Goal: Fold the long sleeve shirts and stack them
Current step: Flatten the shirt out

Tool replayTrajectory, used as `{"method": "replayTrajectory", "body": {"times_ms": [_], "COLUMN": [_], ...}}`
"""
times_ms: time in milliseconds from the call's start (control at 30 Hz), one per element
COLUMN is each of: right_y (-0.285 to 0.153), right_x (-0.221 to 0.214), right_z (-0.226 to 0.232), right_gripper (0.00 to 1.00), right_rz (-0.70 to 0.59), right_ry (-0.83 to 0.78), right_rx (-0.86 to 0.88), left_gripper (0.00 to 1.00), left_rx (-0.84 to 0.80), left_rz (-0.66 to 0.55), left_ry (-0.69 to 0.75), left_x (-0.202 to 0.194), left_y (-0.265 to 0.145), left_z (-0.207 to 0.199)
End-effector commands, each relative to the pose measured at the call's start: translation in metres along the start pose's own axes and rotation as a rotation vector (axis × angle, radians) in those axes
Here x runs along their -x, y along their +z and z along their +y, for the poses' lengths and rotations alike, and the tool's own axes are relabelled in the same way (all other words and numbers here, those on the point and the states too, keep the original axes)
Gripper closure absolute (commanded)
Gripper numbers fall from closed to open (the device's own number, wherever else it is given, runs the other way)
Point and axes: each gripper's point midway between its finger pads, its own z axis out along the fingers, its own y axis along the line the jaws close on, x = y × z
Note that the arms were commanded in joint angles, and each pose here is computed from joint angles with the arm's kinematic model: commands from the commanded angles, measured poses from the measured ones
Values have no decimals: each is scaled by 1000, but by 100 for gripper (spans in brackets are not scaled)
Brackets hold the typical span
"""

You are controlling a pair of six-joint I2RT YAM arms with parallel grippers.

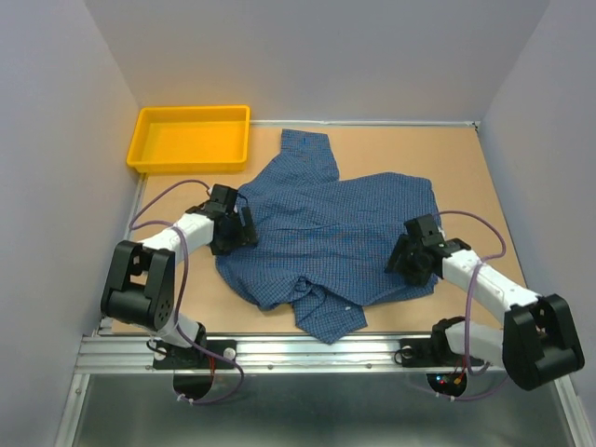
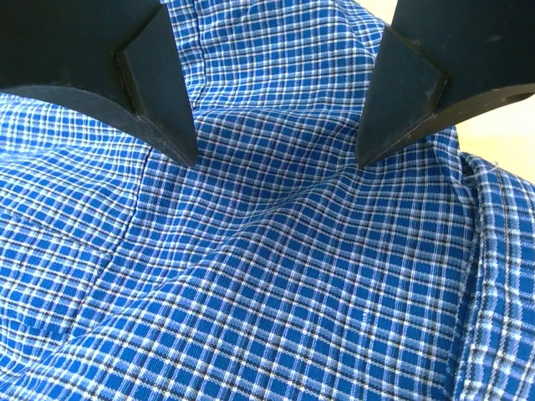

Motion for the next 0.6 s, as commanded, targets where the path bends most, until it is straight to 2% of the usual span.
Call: {"method": "replayTrajectory", "body": {"times_ms": [0, 67, 133, 267, 300, 367, 500, 533, 567], "right_y": [-26, -48, -58, -76, -83, -86, -88, -72, -76], "right_x": [-19, -2, 3, 53, 84, 114, 184, 191, 210], "right_z": [4, 15, 20, 38, 50, 63, 117, 122, 136], "right_gripper": [31, 31, 31, 33, 34, 36, 40, 41, 43], "right_rz": [46, -17, -27, -159, -240, -307, -428, -417, -462], "right_ry": [82, 104, 94, 5, -12, -108, -216, -232, -239], "right_rx": [84, 134, 145, 122, 106, 83, 121, 100, 121], "left_gripper": [11, 11, 11, 11, 11, 11, 11, 11, 11], "left_rx": [0, -4, 1, -4, -21, -56, -122, -150, -187], "left_rz": [65, 62, 50, -19, -71, -166, -241, -245, -281], "left_ry": [-15, -13, -12, 27, 59, 95, 237, 294, 323], "left_x": [-29, -33, -32, -7, 13, 49, 90, 89, 100], "left_y": [-15, -22, -28, -45, -54, -69, -74, -74, -80], "left_z": [9, 11, 12, 6, -3, -20, -66, -85, -107]}}
